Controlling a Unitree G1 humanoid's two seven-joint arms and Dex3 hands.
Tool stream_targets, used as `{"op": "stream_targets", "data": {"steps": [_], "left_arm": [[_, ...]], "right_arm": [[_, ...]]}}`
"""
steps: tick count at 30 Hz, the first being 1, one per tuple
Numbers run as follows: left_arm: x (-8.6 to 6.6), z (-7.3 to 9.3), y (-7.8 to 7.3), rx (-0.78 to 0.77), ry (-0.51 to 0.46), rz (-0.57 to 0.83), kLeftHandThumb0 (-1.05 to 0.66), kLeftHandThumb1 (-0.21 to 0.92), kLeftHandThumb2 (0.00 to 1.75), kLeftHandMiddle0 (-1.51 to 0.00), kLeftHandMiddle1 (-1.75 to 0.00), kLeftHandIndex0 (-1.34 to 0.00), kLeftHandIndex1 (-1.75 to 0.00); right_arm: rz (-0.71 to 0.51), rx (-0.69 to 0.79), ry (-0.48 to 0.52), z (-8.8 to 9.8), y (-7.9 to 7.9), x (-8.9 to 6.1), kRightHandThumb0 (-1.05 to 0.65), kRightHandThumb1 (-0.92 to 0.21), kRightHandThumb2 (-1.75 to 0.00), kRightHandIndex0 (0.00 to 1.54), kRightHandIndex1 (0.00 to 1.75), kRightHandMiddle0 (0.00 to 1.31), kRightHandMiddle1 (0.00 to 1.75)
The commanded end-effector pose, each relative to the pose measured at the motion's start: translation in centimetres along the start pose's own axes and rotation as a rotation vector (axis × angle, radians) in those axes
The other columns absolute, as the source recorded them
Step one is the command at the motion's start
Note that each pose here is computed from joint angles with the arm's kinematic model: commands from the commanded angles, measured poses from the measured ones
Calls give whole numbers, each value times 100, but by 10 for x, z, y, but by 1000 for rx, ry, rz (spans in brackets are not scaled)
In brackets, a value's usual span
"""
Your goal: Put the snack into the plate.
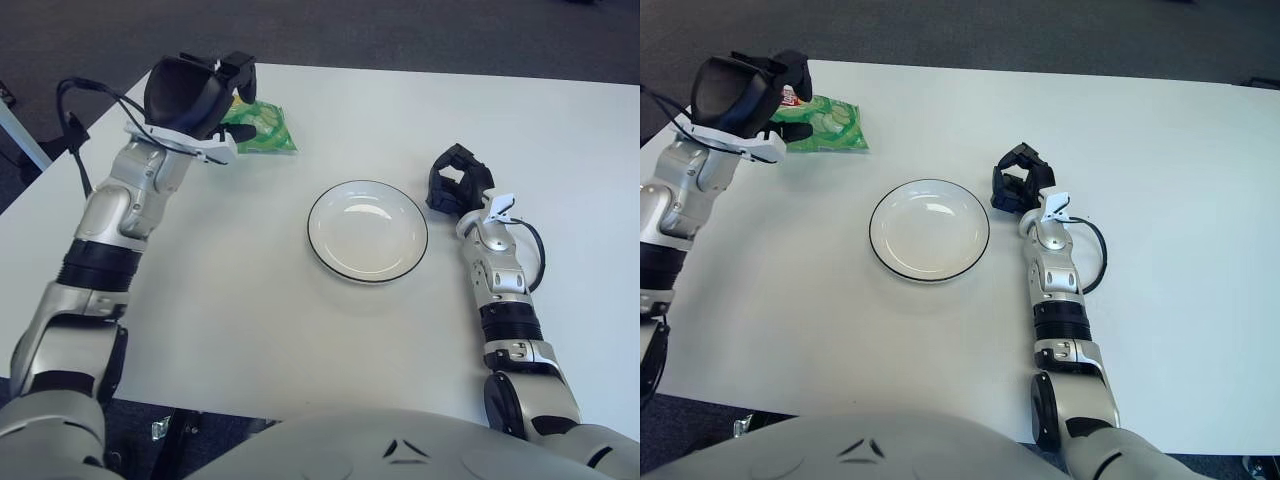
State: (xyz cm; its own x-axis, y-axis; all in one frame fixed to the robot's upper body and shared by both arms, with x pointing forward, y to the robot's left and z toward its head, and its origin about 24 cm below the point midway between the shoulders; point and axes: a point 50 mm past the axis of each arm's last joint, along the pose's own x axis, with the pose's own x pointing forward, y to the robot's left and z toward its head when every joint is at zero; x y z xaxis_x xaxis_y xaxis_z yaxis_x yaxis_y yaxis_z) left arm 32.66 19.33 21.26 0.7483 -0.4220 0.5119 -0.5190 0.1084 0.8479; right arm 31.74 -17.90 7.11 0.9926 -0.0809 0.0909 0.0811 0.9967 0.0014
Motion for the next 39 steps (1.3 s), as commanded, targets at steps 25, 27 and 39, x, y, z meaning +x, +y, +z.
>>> {"op": "stream_targets", "data": {"steps": [25,27,39], "left_arm": [[16,-49,-63,141,52,-467,-104,92,62,0,-1,0,-47],[16,-49,-64,136,52,-475,-104,92,63,0,0,0,-44],[18,-43,-82,91,101,-584,-105,92,53,0,0,0,-21]], "right_arm": [[-14,-24,139,-33,-8,-15,-49,-29,-135,115,175,64,175],[-13,-24,141,-34,-9,-15,-49,-29,-135,114,175,64,175],[1,-30,144,-35,-9,-16,-49,-29,-135,113,175,64,175]]}}
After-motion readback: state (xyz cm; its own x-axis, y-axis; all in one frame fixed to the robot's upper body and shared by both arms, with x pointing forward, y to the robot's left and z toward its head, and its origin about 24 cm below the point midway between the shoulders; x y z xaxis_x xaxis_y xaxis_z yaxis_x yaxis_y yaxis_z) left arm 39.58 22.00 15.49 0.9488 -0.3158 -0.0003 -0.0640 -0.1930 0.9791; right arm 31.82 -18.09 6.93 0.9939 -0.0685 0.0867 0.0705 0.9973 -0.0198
